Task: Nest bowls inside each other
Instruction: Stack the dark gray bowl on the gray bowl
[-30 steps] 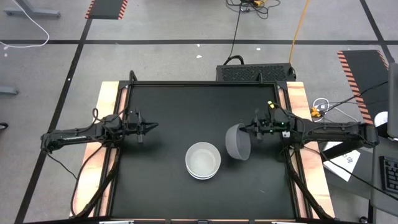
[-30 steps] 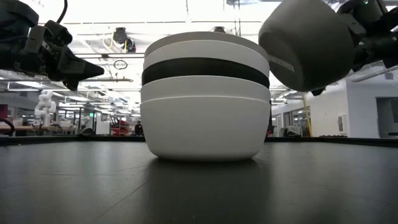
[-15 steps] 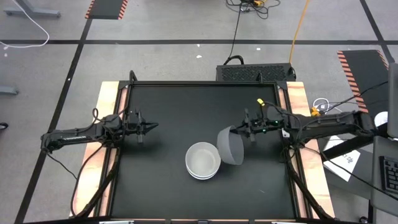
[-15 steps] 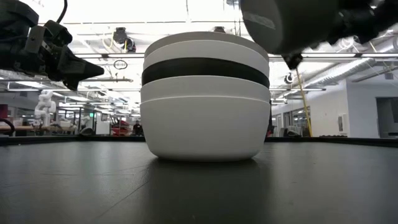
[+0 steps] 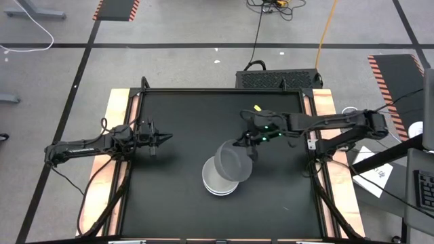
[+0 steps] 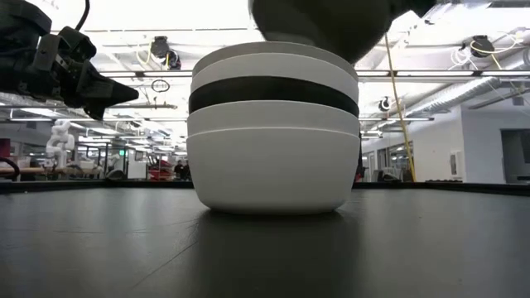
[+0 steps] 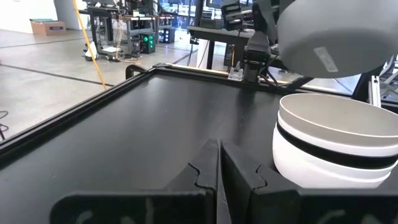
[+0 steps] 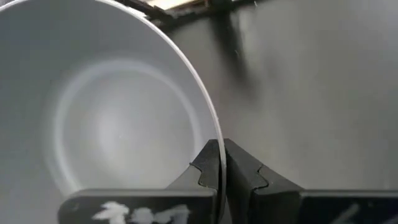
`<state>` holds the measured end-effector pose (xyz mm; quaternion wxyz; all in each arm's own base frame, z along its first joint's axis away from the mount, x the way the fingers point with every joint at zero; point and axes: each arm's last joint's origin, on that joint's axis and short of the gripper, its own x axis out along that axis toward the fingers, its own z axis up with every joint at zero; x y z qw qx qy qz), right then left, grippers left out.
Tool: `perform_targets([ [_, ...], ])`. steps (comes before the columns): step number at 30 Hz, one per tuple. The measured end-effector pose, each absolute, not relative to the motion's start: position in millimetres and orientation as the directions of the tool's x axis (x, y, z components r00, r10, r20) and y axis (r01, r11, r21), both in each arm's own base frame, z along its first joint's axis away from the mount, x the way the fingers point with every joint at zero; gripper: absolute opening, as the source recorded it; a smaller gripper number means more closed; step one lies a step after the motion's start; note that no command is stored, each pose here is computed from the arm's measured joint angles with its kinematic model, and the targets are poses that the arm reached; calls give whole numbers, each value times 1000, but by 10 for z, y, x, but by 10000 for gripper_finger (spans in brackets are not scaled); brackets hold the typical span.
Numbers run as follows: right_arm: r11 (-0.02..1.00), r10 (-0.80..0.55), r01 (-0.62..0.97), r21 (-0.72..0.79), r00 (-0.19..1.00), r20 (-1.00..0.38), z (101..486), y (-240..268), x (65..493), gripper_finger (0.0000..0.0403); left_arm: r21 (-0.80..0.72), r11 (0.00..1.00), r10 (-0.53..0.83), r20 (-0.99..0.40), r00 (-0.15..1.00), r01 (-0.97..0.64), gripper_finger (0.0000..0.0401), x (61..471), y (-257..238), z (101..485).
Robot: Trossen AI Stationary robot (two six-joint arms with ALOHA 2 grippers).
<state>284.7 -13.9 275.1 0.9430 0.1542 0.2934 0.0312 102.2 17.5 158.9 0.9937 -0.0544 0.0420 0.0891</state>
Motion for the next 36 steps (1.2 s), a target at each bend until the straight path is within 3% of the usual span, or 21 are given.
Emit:
perform_targets([
  [16, 950, 187, 67, 306, 664, -724, 2773, -105, 3359, 0, -99, 978, 172, -93, 981, -181, 21, 1022, 176, 1589],
  [36, 924, 243, 133, 359, 520, -819, 2485, -84, 3399, 0, -87, 980, 172, -94, 981, -180, 21, 1022, 175, 1589],
])
